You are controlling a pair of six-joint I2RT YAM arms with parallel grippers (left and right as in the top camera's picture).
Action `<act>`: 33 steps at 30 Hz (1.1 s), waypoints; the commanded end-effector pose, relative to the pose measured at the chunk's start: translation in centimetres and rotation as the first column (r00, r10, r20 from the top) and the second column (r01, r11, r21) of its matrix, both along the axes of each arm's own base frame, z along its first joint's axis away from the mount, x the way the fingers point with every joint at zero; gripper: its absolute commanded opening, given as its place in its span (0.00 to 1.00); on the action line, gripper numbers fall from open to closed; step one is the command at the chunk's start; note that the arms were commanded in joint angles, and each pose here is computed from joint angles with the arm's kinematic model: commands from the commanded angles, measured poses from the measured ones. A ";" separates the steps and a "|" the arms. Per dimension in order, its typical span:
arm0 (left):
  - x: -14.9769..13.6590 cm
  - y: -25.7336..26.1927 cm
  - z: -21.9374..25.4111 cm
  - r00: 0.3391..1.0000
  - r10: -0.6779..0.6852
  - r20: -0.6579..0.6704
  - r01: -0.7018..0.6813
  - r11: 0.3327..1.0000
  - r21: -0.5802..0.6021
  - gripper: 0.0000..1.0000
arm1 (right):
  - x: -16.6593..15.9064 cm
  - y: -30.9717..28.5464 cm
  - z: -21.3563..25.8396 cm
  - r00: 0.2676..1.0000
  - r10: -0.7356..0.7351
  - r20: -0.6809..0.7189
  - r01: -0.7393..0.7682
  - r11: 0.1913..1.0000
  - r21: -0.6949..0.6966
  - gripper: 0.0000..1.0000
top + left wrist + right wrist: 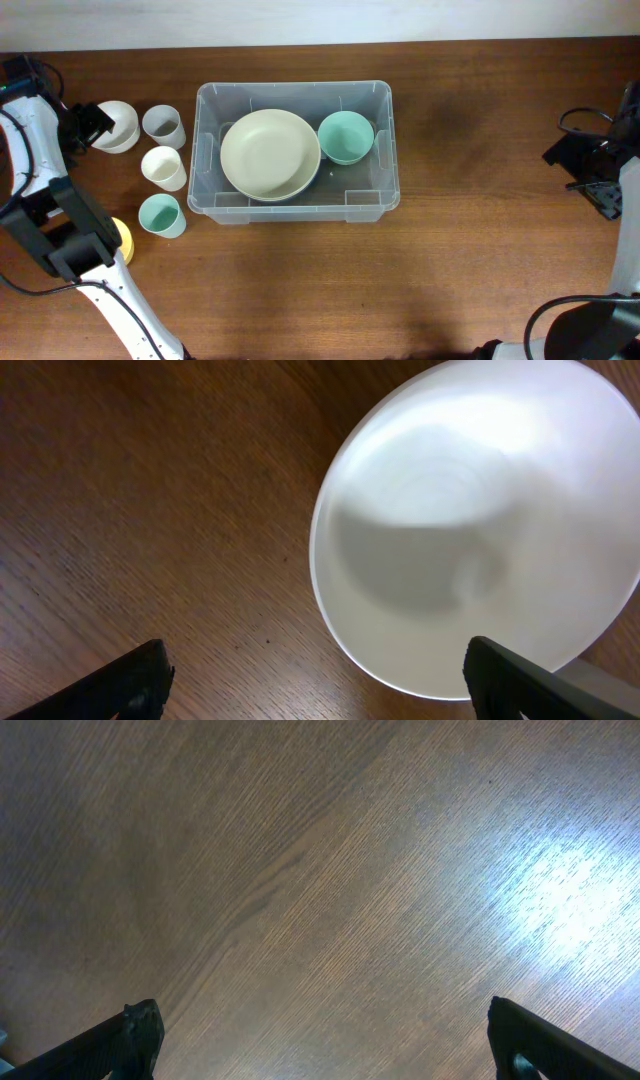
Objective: Pack container
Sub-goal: 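Move the left gripper to the white bowl and grasp its rim, then carry the white bowl right and lower it into the green bowl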
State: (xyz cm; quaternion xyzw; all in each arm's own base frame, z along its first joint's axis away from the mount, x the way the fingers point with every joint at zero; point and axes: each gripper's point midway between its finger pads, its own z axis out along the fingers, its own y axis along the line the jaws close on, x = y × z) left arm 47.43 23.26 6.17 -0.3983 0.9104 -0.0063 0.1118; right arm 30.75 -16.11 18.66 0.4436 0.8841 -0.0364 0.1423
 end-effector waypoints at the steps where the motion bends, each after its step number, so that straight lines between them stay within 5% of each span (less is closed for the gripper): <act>1: -0.5 0.3 -1.4 0.999 0.020 -0.037 -0.020 1.000 0.001 0.95 | -0.1 -0.1 -0.3 1.000 -0.006 -0.006 0.006 1.000 0.003 0.99; 12: -1.2 -0.1 -4.0 0.995 0.018 -0.098 -0.021 0.999 -0.028 0.94 | -0.1 -0.1 -0.3 1.000 -0.006 -0.006 0.006 1.000 0.003 0.99; 18: -1.1 0.0 -4.0 0.995 0.018 -0.094 -0.021 0.999 -0.026 0.44 | -0.1 -0.1 -0.3 1.000 -0.006 -0.006 0.006 1.000 0.003 0.99; 23: -0.9 0.5 -4.0 0.997 0.027 -0.079 -0.028 0.999 -0.017 0.17 | -0.1 -0.1 -0.3 1.000 -0.006 -0.006 0.006 1.000 0.003 0.99; 28: -2.3 3.8 -3.7 0.985 0.145 -0.088 -0.141 0.989 0.049 0.01 | -0.1 -0.1 -0.3 1.000 -0.006 -0.006 0.006 1.000 0.003 0.99; 33: -4.3 7.1 -2.4 0.973 0.218 -0.074 -0.216 0.976 0.040 0.01 | -0.1 -0.1 -0.3 1.000 -0.006 -0.006 0.006 1.000 0.003 0.99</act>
